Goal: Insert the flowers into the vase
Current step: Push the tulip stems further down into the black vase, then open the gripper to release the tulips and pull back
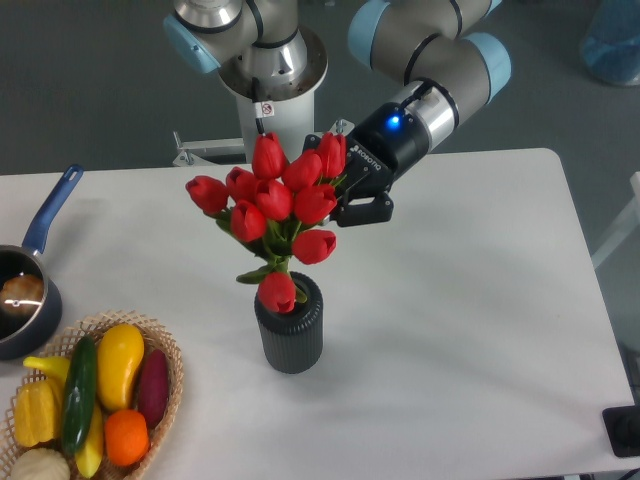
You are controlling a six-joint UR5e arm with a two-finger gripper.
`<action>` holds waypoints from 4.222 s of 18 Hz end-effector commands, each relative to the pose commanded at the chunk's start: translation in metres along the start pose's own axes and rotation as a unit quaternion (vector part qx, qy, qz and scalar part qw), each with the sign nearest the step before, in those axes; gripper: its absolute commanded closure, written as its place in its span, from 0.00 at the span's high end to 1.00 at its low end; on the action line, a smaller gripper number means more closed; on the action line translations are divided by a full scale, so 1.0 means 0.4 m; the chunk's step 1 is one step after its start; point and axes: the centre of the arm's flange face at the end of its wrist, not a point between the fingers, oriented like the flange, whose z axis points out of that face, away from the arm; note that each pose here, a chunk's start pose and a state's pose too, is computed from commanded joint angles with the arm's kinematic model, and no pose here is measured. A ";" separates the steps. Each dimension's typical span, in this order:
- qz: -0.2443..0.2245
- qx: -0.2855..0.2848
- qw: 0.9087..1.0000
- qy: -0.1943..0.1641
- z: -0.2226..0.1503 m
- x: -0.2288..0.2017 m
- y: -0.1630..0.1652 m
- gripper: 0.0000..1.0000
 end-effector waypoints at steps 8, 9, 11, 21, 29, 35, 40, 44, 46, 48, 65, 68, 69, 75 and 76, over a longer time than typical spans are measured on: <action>-0.013 -0.003 1.000 -0.003 -0.007 -0.004 0.074 0.16; -0.015 -0.003 1.000 -0.005 -0.013 -0.005 0.079 0.16; -0.019 -0.004 1.000 -0.008 -0.021 -0.005 0.088 0.16; -0.031 -0.029 0.999 -0.014 -0.033 0.000 0.137 0.16; -0.049 -0.031 0.998 -0.011 -0.028 -0.005 0.213 0.16; -0.058 -0.030 0.998 -0.014 -0.037 0.006 0.238 0.16; -0.061 -0.047 0.997 -0.012 -0.033 0.011 0.252 0.18; -0.061 -0.048 0.997 -0.010 -0.029 0.014 0.254 0.21; -0.060 -0.048 0.997 -0.010 -0.029 0.014 0.254 0.22; -0.060 -0.050 0.997 -0.010 -0.030 0.011 0.253 0.27; -0.049 -0.077 0.996 -0.014 -0.047 0.016 0.280 0.98; -0.040 -0.154 0.987 -0.023 -0.083 0.042 0.289 1.00; -0.035 -0.188 0.981 -0.029 -0.100 0.055 0.283 1.00; -0.046 -0.224 0.972 -0.048 -0.154 0.078 0.236 1.00; -0.043 -0.231 0.971 -0.050 -0.159 0.081 0.232 1.00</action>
